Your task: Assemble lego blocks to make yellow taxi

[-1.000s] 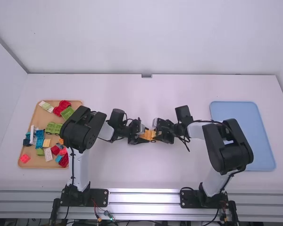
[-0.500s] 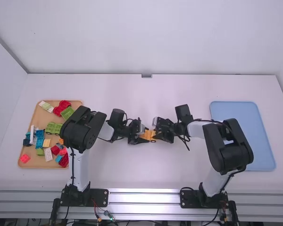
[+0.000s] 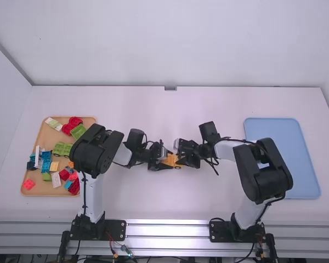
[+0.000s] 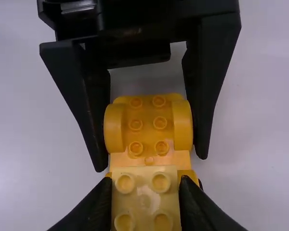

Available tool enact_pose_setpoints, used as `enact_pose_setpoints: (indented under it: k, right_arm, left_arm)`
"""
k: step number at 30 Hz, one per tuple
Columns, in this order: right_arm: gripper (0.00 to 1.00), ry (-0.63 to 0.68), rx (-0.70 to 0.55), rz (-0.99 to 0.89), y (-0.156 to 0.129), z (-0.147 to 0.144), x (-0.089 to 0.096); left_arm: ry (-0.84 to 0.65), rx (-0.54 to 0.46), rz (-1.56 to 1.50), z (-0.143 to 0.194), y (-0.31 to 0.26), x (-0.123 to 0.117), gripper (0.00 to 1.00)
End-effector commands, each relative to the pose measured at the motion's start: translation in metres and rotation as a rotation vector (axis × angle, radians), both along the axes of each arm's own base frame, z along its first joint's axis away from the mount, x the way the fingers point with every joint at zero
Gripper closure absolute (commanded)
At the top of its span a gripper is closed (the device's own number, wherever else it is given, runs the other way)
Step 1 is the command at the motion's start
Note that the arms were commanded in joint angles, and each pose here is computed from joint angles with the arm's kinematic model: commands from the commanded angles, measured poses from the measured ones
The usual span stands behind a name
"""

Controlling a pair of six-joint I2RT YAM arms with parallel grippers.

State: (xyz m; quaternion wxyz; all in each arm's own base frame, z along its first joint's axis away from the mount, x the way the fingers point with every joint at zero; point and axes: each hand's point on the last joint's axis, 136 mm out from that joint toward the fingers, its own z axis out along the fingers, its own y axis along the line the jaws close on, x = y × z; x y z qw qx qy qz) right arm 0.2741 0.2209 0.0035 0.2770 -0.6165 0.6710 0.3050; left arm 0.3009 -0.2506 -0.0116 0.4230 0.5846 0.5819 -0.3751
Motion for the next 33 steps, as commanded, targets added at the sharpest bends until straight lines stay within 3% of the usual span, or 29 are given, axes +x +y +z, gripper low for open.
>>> enact_pose_setpoints:
  k: [1, 8, 10, 12, 16, 21, 22, 24, 25, 26, 28, 30, 33]
  right_arm:
    - [0.62, -0.011, -0.021, -0.008, -0.002, -0.001, 0.004]
    - [0.63, -0.016, -0.020, 0.006, 0.002, -0.001, 0.002]
    - [0.60, -0.019, -0.018, 0.005, 0.002, 0.000, 0.003]
    - [0.46, -0.027, -0.007, 0.008, 0.004, 0.002, 0.004]
    - [0.39, -0.050, 0.037, 0.013, 0.008, 0.009, 0.009]
    - [0.37, -0.057, 0.161, 0.027, 0.011, 0.030, 0.012]
    - [0.41, -0.048, 0.191, 0.026, 0.009, 0.035, 0.012]
    - [0.68, -0.032, 0.219, 0.009, 0.002, 0.040, 0.014]
    - [0.72, -0.028, 0.220, 0.006, 0.001, 0.040, 0.015]
    - [0.83, -0.022, 0.224, -0.003, -0.002, 0.040, 0.015]
    - [0.88, -0.020, 0.221, 0.009, -0.005, 0.039, 0.012]
    - [1.00, -0.021, 0.205, 0.036, -0.007, 0.035, 0.005]
    - [1.00, -0.006, 0.133, 0.026, -0.010, 0.024, 0.002]
  left_arm:
    - [0.029, 0.034, 0.001, -0.013, 0.003, -0.012, 0.61]
    - [0.011, 0.026, 0.005, -0.012, 0.003, -0.012, 0.62]
    - [0.011, 0.025, 0.004, -0.011, 0.003, -0.012, 0.62]
    - [0.009, 0.025, 0.004, -0.011, 0.003, -0.012, 0.62]
    - [0.012, 0.025, 0.006, -0.011, 0.003, -0.012, 0.62]
    - [0.011, 0.027, 0.008, -0.012, 0.003, -0.011, 0.63]
    - [0.011, 0.027, 0.008, -0.011, 0.003, -0.011, 0.63]
    - [0.011, 0.027, 0.008, -0.011, 0.003, -0.010, 0.63]
    - [0.012, 0.027, 0.008, -0.011, 0.003, -0.010, 0.63]
    - [0.012, 0.026, 0.007, -0.011, 0.003, -0.010, 0.63]
    - [0.015, 0.028, 0.008, -0.011, 0.003, -0.009, 0.64]
    - [0.022, 0.030, 0.008, -0.011, 0.002, -0.008, 0.65]
    - [0.022, 0.027, 0.006, -0.010, 0.002, -0.008, 0.65]
